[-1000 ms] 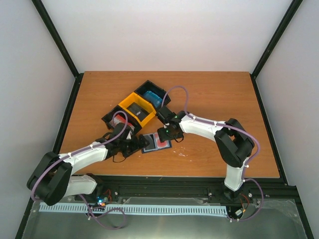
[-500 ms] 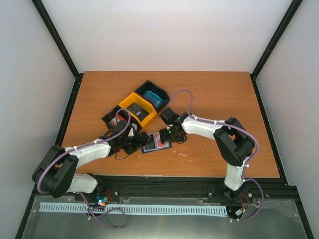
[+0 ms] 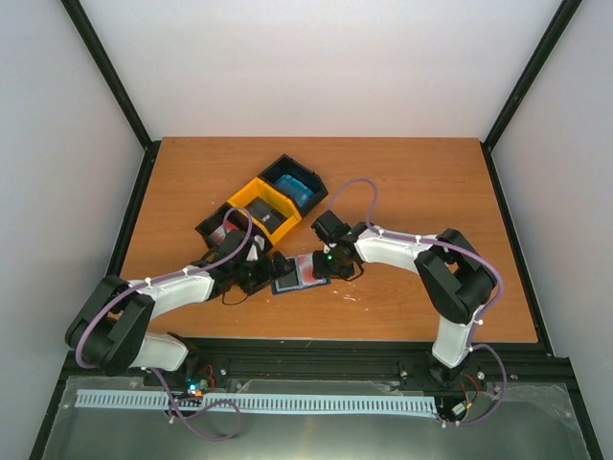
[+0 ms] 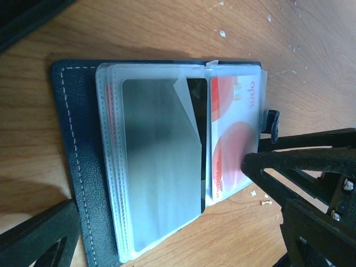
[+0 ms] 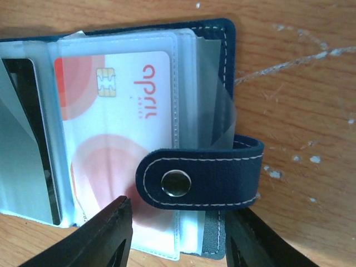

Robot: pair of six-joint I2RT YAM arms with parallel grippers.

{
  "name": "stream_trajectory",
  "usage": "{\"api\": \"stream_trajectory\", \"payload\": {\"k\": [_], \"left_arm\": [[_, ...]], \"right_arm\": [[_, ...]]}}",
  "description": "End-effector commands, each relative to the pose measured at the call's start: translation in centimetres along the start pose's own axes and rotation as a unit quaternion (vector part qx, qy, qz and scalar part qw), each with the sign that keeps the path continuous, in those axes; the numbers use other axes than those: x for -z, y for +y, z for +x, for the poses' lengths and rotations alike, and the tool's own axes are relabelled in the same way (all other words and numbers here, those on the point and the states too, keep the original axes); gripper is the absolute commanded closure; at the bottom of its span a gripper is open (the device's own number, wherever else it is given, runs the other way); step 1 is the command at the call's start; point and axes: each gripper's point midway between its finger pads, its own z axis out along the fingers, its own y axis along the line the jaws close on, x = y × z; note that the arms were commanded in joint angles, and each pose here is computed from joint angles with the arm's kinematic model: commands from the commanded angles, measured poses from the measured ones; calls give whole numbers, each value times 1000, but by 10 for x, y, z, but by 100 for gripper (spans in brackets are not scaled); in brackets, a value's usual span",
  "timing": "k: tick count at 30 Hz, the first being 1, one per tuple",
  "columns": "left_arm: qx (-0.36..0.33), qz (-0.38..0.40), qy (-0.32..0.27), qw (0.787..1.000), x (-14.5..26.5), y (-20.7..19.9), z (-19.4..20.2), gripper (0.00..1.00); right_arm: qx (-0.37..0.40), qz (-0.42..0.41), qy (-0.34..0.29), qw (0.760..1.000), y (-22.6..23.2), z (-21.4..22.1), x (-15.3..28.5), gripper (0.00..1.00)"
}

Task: Put the credit cards into the card holder
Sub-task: Close the card holder at the center of the board.

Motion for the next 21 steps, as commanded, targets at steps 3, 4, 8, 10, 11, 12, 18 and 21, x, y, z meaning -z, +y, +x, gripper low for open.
{"api": "stream_trajectory", "payload": {"k": [3,4,8,10,11,12,18,21], "left_arm": [[-57,68,14,996,2,-26,1,0],[-68,86,19,994,4,-34,2,0],[-86,122,24,989,13,-50,4,0],[-84,136,21,987,17,-54,5,0],[-85,144,19,986,19,-57,5,0],[-88,155,15,984,22,-61,5,0],[-94,182,19,979,23,-71,5,0],[-94,182,20,979,22,-71,5,0]], "right_arm": [[-9,-18,34,999,-2,19,-11,56],[-10,-21,35,999,-2,19,-12,56],[-10,-27,34,999,-1,19,-10,56],[-10,-28,33,999,-1,19,-10,56],[-10,-29,33,999,0,18,-10,56],[-10,-31,34,999,0,18,-10,56],[-9,-34,33,999,1,18,-11,56],[-10,-32,33,999,0,18,-11,56]]}}
